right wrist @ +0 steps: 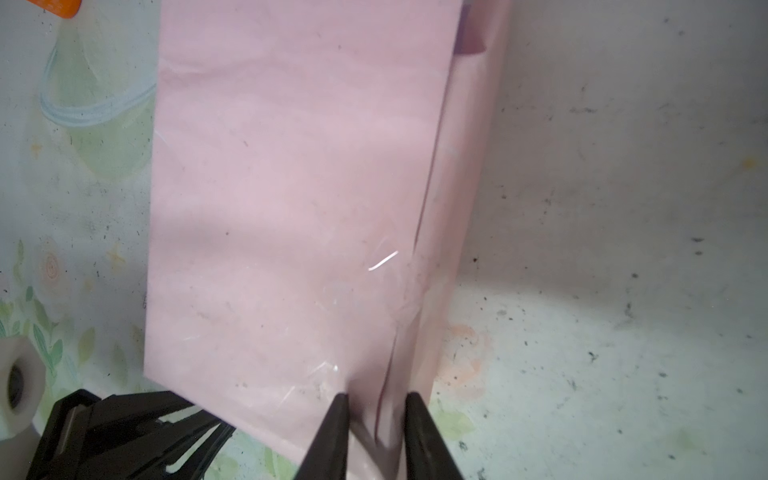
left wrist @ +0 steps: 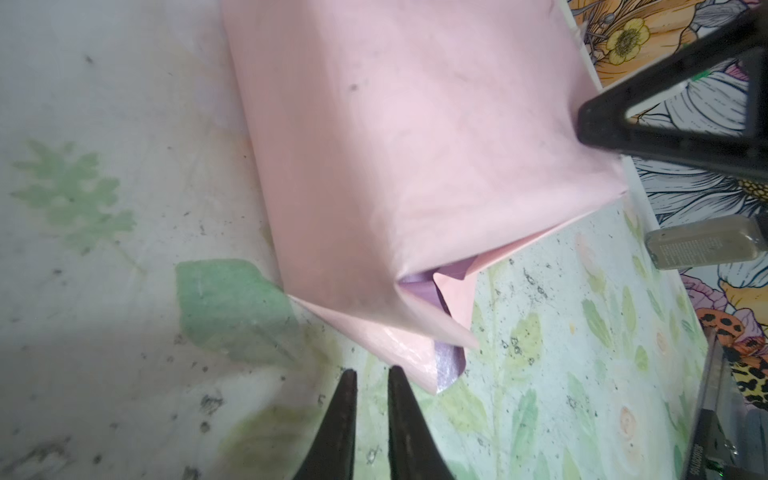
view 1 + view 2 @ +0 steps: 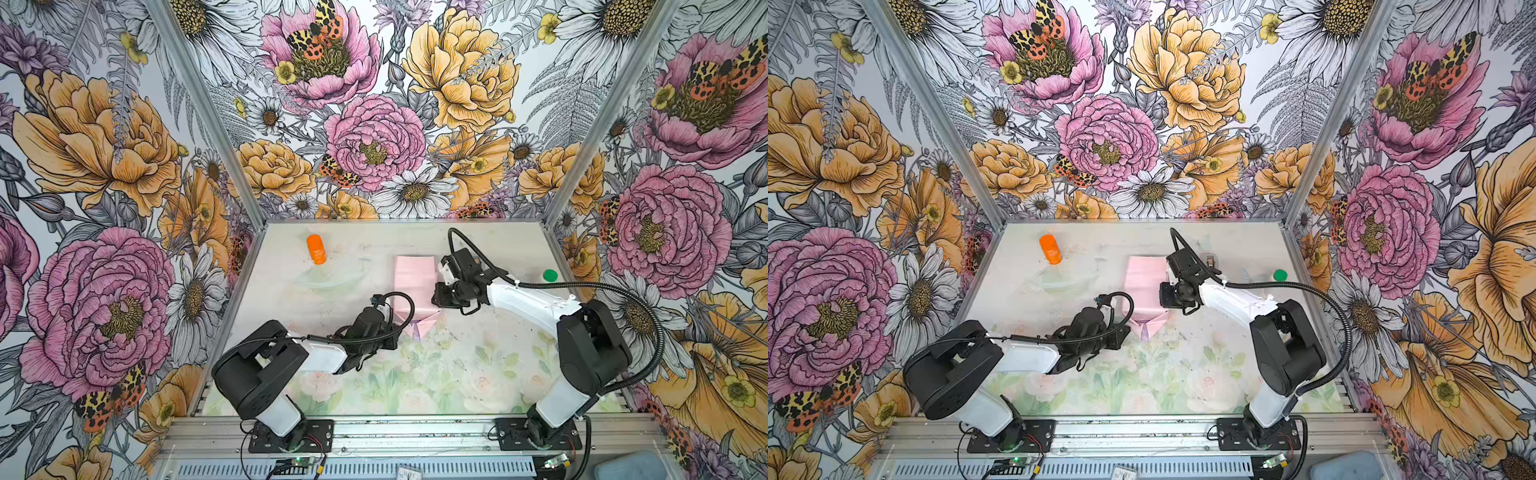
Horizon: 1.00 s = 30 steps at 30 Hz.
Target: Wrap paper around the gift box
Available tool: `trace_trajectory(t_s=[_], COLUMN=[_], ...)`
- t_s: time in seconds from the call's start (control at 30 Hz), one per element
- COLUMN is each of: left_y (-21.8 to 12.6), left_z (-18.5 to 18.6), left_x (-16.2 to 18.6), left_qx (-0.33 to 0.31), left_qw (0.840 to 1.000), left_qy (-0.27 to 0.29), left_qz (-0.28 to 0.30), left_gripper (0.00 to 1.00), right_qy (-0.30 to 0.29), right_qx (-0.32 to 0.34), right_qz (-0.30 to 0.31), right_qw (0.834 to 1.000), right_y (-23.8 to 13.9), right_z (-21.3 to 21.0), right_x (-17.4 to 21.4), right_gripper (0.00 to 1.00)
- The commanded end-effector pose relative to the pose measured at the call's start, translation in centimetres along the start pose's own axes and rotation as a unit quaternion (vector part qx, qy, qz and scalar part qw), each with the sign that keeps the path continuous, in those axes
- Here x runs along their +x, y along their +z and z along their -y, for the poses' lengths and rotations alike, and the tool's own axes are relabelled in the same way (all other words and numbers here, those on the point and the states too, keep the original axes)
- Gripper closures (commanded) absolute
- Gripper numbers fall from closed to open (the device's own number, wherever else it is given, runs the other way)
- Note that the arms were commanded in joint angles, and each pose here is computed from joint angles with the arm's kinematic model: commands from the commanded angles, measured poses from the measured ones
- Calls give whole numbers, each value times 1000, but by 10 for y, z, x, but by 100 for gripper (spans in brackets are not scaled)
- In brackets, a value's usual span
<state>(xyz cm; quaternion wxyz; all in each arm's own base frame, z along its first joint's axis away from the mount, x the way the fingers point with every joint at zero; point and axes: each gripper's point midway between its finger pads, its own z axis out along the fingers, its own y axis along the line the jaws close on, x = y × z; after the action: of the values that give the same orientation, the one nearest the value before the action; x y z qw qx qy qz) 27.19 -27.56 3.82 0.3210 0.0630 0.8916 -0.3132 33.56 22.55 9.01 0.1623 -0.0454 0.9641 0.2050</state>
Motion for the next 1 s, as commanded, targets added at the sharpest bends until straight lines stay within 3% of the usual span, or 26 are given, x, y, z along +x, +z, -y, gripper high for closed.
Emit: trace_trajectory(t_s=[0.0,0.37,0.57,0.73,0.97], left_y=[9,43,42,29,-12], left_z=[19,16,10,17,31], left_x=[-17,-9,-3,-11,-32], left_qx=[28,28,21,30,46], left_qw=[999,999,1000,999,997], left_qy=[16,17,13,15,4], left_qz=[20,0,-1,14,57], left_gripper=[83,83,83,81,65], right_qy=[3,5,4,3,26], right_qx=[10,6,4,-1,-10], right_qz=[-5,-7,4,34,82], right_qw=[1000,1000,1000,999,996], right_y=[4,5,-1,-22,-61], right_z=[5,5,3,-1,6], right_x=[6,9,6,-1,0], right_gripper=[75,75,70,62,56])
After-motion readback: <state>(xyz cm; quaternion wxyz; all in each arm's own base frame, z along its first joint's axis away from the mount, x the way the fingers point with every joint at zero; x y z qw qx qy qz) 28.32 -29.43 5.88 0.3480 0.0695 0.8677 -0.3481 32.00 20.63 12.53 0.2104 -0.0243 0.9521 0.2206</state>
